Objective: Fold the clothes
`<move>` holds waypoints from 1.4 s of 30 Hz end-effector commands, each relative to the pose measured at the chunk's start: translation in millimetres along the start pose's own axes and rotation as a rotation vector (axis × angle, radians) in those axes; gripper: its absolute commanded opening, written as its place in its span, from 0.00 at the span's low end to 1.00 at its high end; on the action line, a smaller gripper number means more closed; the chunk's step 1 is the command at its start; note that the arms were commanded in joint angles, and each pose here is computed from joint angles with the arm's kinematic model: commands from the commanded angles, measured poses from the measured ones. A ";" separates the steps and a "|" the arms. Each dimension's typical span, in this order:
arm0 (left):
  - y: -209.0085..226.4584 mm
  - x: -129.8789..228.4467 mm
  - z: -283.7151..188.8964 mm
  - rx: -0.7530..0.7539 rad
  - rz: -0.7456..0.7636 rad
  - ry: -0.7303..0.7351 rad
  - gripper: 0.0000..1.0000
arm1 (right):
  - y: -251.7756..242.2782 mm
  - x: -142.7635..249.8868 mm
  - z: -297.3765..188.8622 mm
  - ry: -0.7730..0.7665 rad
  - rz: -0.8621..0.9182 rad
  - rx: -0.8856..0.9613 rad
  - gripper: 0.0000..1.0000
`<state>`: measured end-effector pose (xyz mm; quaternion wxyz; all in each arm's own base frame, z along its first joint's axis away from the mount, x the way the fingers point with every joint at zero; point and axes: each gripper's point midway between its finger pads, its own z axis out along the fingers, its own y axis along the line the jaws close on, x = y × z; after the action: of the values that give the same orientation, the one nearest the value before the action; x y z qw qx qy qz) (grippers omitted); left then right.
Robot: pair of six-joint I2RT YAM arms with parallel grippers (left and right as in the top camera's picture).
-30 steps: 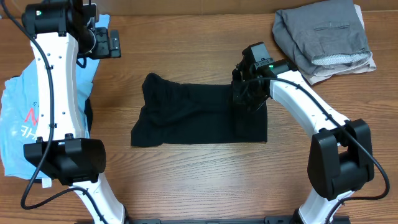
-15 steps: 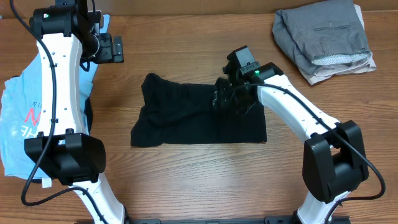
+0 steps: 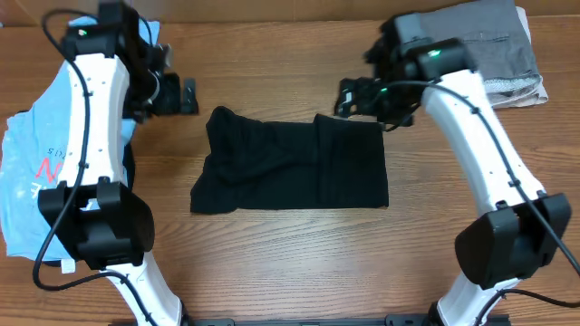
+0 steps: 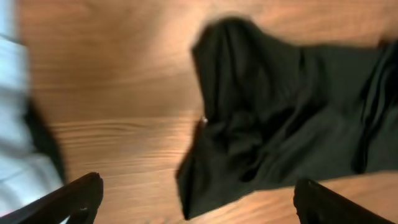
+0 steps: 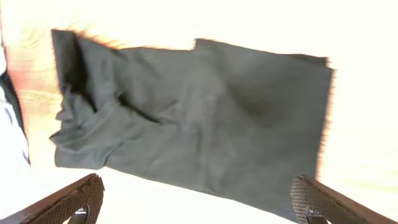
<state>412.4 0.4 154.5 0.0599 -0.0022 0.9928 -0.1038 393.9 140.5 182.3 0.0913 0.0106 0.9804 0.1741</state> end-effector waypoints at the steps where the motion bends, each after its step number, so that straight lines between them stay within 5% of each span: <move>1: -27.0 19.0 39.9 0.163 0.100 0.072 1.00 | -21.9 -7.8 -21.3 -0.039 0.008 0.012 1.00; 12: -29.1 38.0 124.6 0.246 0.070 0.047 1.00 | -45.5 -11.1 -27.9 -0.043 0.025 0.029 1.00; 28: -69.7 50.9 173.3 0.285 0.202 -0.014 1.00 | -45.1 -13.7 -27.2 -0.052 0.023 0.027 1.00; 32: -61.7 54.4 177.5 0.236 0.177 0.000 0.77 | -45.3 -13.2 -26.6 -0.050 0.027 0.027 1.00; 33: -58.0 55.4 178.0 0.218 0.171 0.006 0.56 | -45.4 -13.2 -26.5 -0.050 0.031 0.027 0.97; 34: -55.1 56.2 178.4 0.205 0.168 0.011 0.24 | -45.2 -13.6 -26.6 -0.051 0.031 0.026 0.79; 35: -51.6 56.7 178.8 0.188 0.161 0.014 0.04 | -45.2 -13.7 -26.6 -0.052 0.034 0.026 0.69; 38: -41.1 58.2 179.3 0.143 0.132 0.025 0.04 | -45.5 -12.9 -25.6 -0.049 0.057 0.026 0.47; 42: -30.3 53.6 167.8 0.133 0.096 0.028 0.04 | -49.5 -6.0 -15.0 -0.020 0.066 0.028 0.36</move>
<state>385.6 -90.5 2.8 0.0788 0.0835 0.9714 -0.2077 401.6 89.4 179.4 0.0928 0.0431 0.9815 0.1619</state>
